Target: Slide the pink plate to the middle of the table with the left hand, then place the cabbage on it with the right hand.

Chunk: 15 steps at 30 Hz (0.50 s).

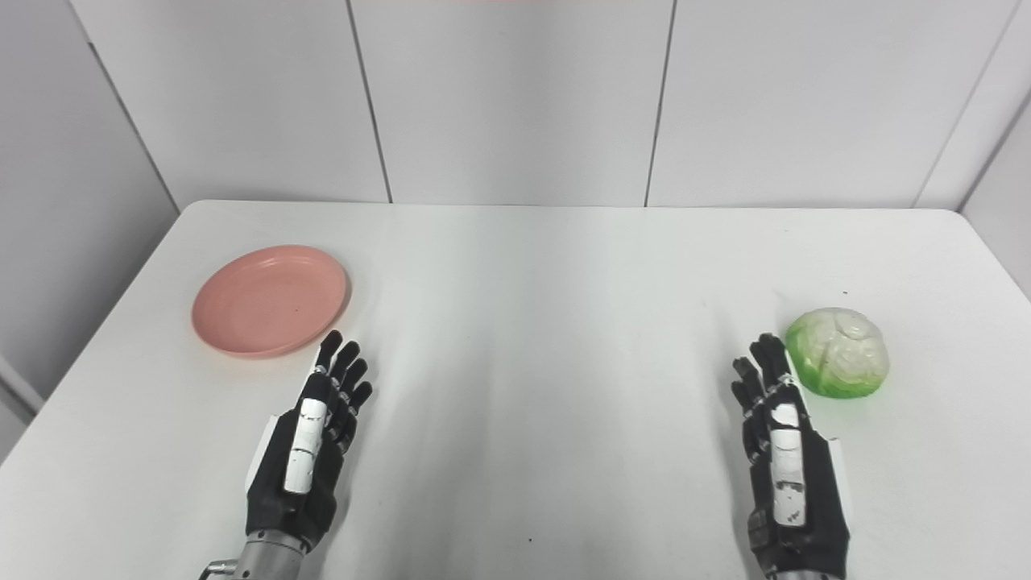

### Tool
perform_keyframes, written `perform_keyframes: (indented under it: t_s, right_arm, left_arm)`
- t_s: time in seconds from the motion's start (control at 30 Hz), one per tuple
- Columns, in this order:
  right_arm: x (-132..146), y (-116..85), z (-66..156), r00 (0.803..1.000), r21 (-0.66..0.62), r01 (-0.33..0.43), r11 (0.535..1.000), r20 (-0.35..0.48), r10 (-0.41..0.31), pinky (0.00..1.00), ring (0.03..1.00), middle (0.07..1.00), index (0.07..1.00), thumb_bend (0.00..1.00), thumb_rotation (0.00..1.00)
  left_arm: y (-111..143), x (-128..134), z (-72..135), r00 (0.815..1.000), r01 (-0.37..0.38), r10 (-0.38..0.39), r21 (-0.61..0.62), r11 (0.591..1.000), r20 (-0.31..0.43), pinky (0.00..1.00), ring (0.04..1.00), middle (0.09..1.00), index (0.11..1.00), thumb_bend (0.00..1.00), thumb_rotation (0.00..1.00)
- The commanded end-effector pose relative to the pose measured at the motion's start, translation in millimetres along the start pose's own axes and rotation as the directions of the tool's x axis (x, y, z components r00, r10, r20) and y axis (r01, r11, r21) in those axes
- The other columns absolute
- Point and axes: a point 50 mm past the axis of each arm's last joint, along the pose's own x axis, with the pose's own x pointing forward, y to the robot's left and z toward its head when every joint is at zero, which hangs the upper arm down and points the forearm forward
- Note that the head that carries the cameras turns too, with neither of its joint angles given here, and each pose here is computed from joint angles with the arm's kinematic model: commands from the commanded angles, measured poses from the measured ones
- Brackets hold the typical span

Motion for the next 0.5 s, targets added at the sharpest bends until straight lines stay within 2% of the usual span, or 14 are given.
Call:
perform_keyframes:
  t_s: [0.0,0.33,0.47]
  right_arm:
    - [-23.7,-8.9,-3.7,0.999,-0.03,-0.002,1.0,-0.035,0.001,0.97,0.946,0.966,0.951,0.87,0.91]
    - [-29.5,-11.6,-9.2,0.999,-0.031,-0.008,1.0,-0.041,0.007,0.98,0.952,0.974,0.952,0.86,0.92]
    - [-29.7,-12.4,-11.3,0.999,-0.026,-0.003,1.0,-0.046,0.002,0.98,0.949,0.97,0.951,0.88,0.91]
  left_arm:
    - [9.4,-13.4,4.6,0.999,-0.005,0.003,0.048,0.999,0.035,1.0,1.0,1.0,1.0,0.91,0.83]
    - [10.5,-18.3,-1.7,1.0,-0.002,0.001,0.038,0.999,0.028,1.0,1.0,1.0,1.0,0.88,0.83]
    - [10.6,-18.4,-3.6,1.0,-0.004,0.003,0.042,0.999,0.027,1.0,1.0,1.0,1.0,0.88,0.83]
